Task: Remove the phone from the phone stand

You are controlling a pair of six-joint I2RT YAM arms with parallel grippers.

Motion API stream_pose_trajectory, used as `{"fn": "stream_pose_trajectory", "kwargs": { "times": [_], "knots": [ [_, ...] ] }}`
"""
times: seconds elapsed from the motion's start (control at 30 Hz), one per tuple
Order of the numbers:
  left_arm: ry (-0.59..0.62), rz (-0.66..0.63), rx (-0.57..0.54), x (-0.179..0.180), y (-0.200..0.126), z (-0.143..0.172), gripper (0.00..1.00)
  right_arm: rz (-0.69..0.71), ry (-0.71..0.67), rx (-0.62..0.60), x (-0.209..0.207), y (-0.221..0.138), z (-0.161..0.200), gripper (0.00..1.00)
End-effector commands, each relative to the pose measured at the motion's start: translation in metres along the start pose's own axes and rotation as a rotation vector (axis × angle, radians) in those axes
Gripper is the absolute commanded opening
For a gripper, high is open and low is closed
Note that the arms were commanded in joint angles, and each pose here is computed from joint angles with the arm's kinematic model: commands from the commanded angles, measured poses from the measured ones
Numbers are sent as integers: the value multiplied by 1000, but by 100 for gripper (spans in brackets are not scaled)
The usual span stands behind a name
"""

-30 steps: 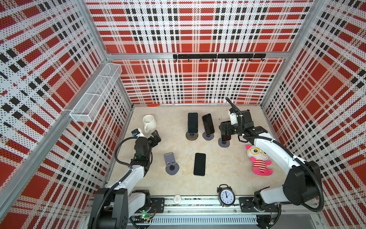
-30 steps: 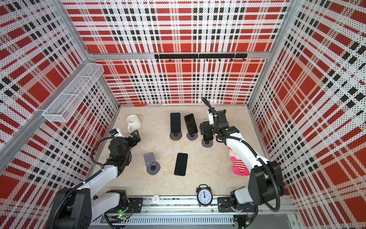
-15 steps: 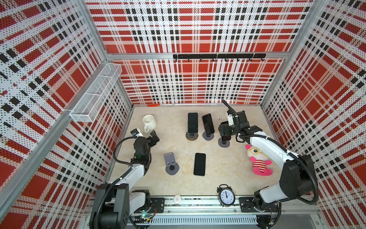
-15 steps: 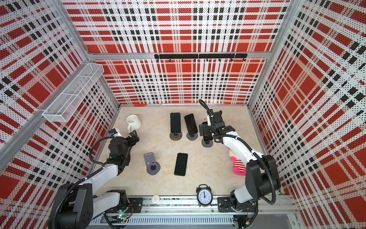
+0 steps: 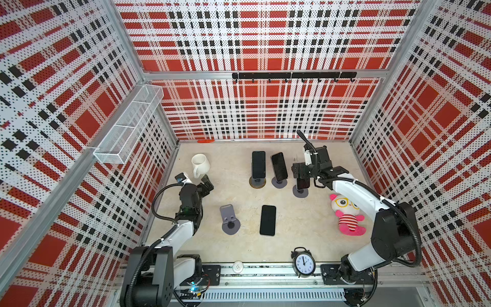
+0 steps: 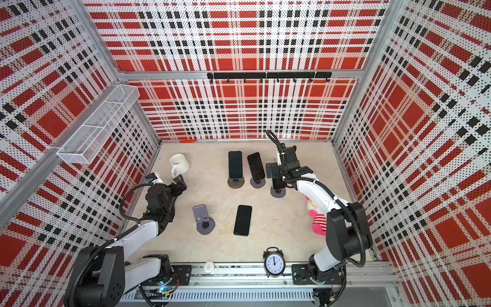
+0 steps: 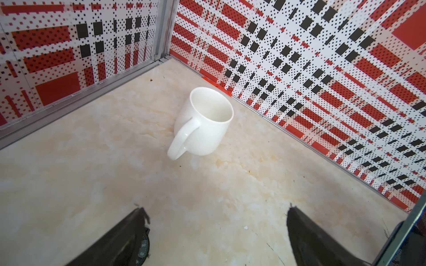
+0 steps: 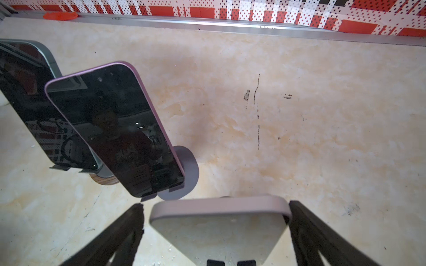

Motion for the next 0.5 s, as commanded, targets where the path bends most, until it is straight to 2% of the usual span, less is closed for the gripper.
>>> {"fn": "stream_pose_trajectory", "kwargs": {
  "times": [0.0, 0.47],
  "knots": [
    [9, 0, -40, 2, -2, -8, 98, -6, 3, -13, 2, 8, -4, 100],
    [12, 12, -23, 0, -1, -6, 98, -11, -14, 22, 4, 22, 12, 95]
  ]
}}
Point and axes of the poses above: each gripper's point midway between its finger pads, its own y axis out along the fingers, its own x axis along the line the jaws close on, z = x × y, the point moved 2 cm from there along -y, back along the fingers, and after that the axes turned 15 degrees about -y, right-handed, at the moved point
